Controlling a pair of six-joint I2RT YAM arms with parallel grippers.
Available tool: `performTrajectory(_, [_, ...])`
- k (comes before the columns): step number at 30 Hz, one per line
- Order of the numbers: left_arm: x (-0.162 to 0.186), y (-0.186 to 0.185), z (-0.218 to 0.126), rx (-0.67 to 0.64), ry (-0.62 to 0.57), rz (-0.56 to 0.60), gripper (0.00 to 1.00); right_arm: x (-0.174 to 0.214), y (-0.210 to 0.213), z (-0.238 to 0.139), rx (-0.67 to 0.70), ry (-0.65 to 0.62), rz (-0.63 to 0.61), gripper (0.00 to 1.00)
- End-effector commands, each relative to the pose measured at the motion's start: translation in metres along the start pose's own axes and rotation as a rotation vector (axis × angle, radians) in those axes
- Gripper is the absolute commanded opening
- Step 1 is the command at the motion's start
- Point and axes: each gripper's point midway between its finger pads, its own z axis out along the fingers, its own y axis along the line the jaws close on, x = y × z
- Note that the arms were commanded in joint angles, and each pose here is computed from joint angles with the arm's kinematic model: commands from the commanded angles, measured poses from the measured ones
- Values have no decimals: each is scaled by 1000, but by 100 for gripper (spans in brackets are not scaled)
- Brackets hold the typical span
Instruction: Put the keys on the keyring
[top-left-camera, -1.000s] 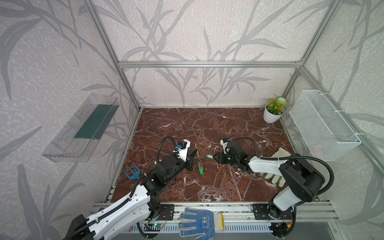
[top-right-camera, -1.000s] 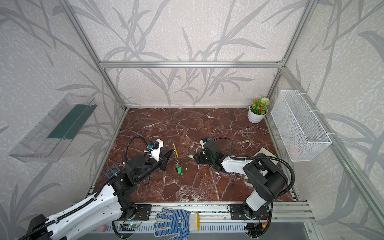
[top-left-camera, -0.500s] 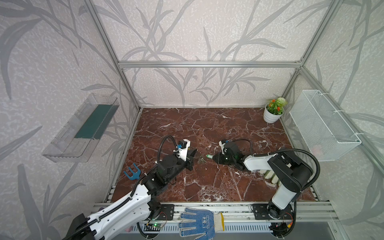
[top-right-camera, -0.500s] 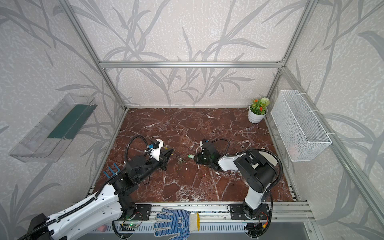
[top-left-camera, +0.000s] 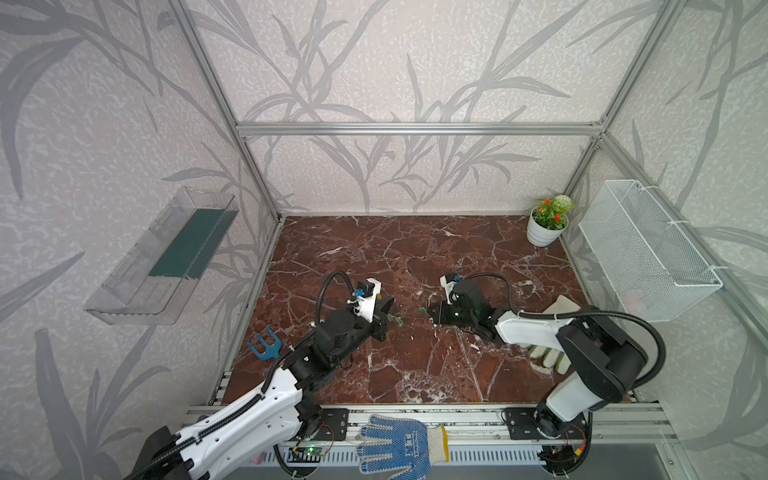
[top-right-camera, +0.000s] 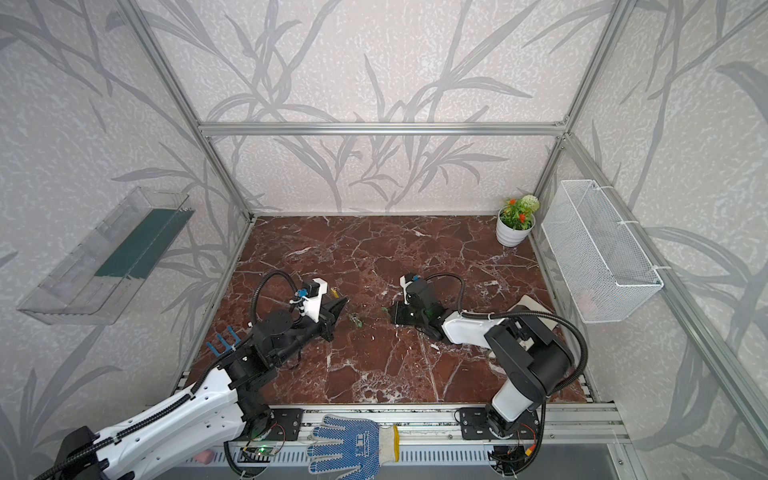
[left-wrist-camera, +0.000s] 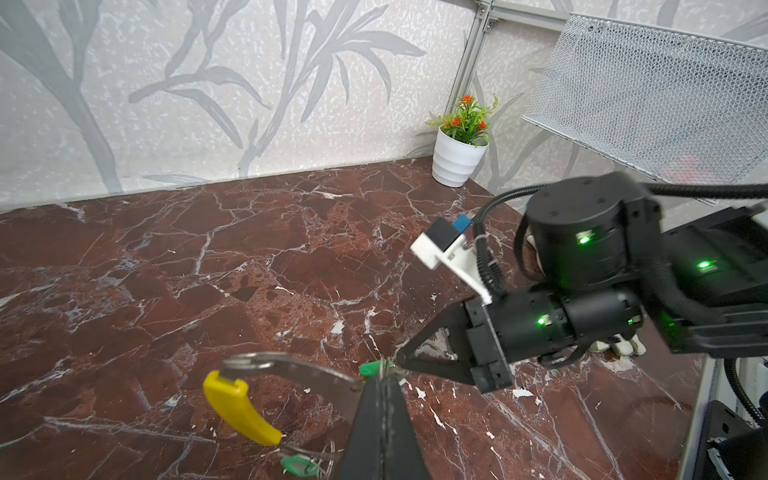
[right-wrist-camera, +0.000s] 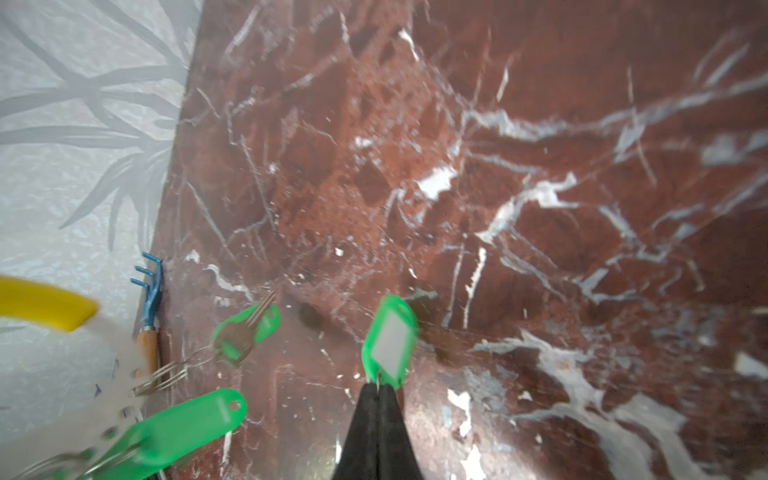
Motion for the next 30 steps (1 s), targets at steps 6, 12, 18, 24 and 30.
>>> performTrajectory(6, [-9,-4,-2,12,-32,9,0,-15,24,-65,45,-21,-241,0])
performTrajectory(12, [-11,-5,-4,19,-45,11,0,5,22,-97,64,57,-337,0])
performTrajectory(18, [-11,-1,-6,3,-65,10,0,37,13,-113,114,193,-415,0])
performTrajectory(24, [-12,-1,-7,1,-72,10,0,60,5,-115,240,369,-501,0])
performTrajectory(30, [-13,-1,-8,3,-76,7,0,83,2,-96,253,512,-549,0])
